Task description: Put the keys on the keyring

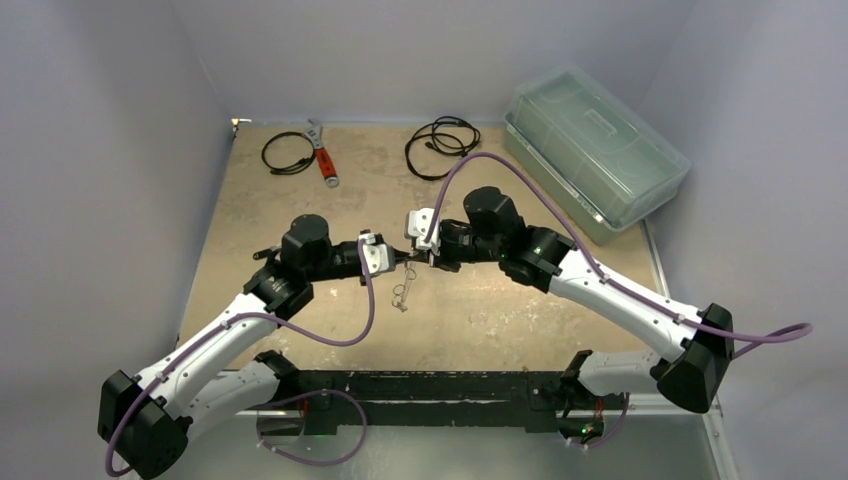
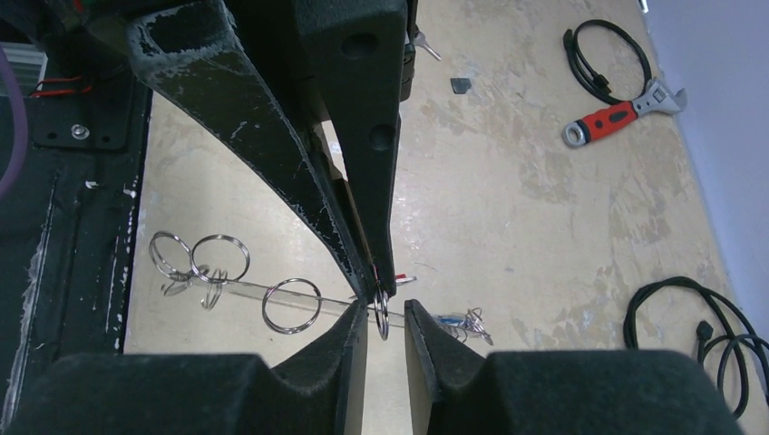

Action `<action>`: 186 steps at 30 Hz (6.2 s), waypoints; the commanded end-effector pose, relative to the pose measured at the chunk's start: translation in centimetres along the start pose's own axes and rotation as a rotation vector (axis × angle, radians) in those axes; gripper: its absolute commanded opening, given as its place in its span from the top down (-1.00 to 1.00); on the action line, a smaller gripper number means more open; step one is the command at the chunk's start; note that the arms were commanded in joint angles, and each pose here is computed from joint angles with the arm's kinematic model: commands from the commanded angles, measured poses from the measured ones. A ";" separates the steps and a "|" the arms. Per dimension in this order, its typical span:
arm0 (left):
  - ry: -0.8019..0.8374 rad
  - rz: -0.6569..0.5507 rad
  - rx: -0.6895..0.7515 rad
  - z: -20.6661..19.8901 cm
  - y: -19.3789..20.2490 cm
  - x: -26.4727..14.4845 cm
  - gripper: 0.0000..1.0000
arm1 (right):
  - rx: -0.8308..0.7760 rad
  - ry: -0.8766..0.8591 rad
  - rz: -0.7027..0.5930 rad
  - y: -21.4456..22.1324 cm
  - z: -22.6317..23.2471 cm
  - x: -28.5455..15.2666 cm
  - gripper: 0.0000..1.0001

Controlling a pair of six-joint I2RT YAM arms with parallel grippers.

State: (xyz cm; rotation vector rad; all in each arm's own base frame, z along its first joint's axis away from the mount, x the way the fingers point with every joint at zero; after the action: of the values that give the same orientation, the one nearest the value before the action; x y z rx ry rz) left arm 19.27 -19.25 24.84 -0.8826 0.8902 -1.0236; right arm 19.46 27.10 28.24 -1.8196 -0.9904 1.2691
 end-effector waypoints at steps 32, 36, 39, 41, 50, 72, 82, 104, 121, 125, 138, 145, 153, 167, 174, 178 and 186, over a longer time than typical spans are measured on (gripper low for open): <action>-0.038 -0.068 0.069 1.0 -2.7 -0.5 1.00 | -0.041 0.055 0.022 -0.8 -0.8 0.2 0.66; -0.034 -0.071 0.068 1.0 -2.7 -0.5 1.00 | -0.043 0.053 0.012 -0.9 -0.8 0.3 0.73; -0.035 -0.072 0.070 0.9 -2.8 -0.6 1.00 | -0.042 0.054 0.014 -0.9 -0.8 0.4 0.80; -0.033 -0.071 0.069 0.9 -2.7 -0.6 1.00 | -0.040 0.051 0.015 -0.9 -0.9 0.5 0.90; -0.056 -0.080 0.090 0.9 -3.0 -1.0 0.62 | -0.042 0.105 -0.011 -1.4 -1.4 0.2 1.00; -0.066 -0.182 0.202 0.2 -4.9 -2.4 0.41 | -0.103 0.148 -0.232 -4.2 -0.6 -2.9 1.00; -0.107 -0.162 0.332 0.1 -4.5 -3.2 0.29 | -0.079 0.101 -0.178 -3.6 -0.3 -2.4 1.00; 0.033 -0.043 0.501 -1.9 -1.9 -1.7 0.29 | -0.051 -0.027 -0.142 -3.2 0.8 -1.6 1.00; 0.041 -0.030 0.499 -1.8 -1.7 -1.3 1.00 | -0.052 -0.047 -0.161 -3.6 1.1 -1.9 1.00; 0.051 -0.045 0.501 -1.9 -1.9 -1.3 1.00 | -0.054 -0.037 -0.165 -3.5 1.0 -1.8 1.00; 0.062 -0.065 0.490 -2.2 -2.0 -1.4 0.69 | -0.054 0.007 -0.197 -3.7 0.6 -1.8 1.00; -0.032 -0.058 0.423 -1.2 -2.8 -1.9 0.32 | -0.062 0.018 -0.201 -3.7 0.7 -2.2 1.00; -0.125 -0.153 0.319 0.1 -4.1 -2.2 0.32 | -0.077 0.054 -0.231 -4.1 0.5 -2.8 1.00; 0.009 -0.274 0.291 -1.0 -5.1 -1.7 0.40 | -0.091 0.116 -0.273 -4.6 0.1 -3.5 1.00; 0.012 -0.256 0.256 -0.8 -4.7 -1.2 0.44 | -0.094 0.126 -0.285 -4.9 0.0 -3.7 1.00; -0.004 -0.242 0.231 -0.5 -4.4 -1.0 0.48 | -0.098 0.124 -0.300 -5.2 0.1 -3.9 1.00; -0.026 -0.220 0.203 -0.1 -4.0 -0.8 0.56 | -0.104 0.100 -0.323 -5.4 0.4 -4.0 1.00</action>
State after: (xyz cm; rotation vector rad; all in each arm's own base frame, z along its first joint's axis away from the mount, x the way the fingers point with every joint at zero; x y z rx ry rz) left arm 17.53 -19.56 27.52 -0.8100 0.6882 -1.2582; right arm 17.36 26.13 31.78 -1.7410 -1.1682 1.0538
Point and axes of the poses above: each gripper's point midway between its finger pads, its own x axis out along the fingers, its own z axis along the line the jaws close on, y = z × x, the point moved 7 cm from there along -x, back along the fingers, and after that the axes turned 1 degree about x, right-handed, at the moved point
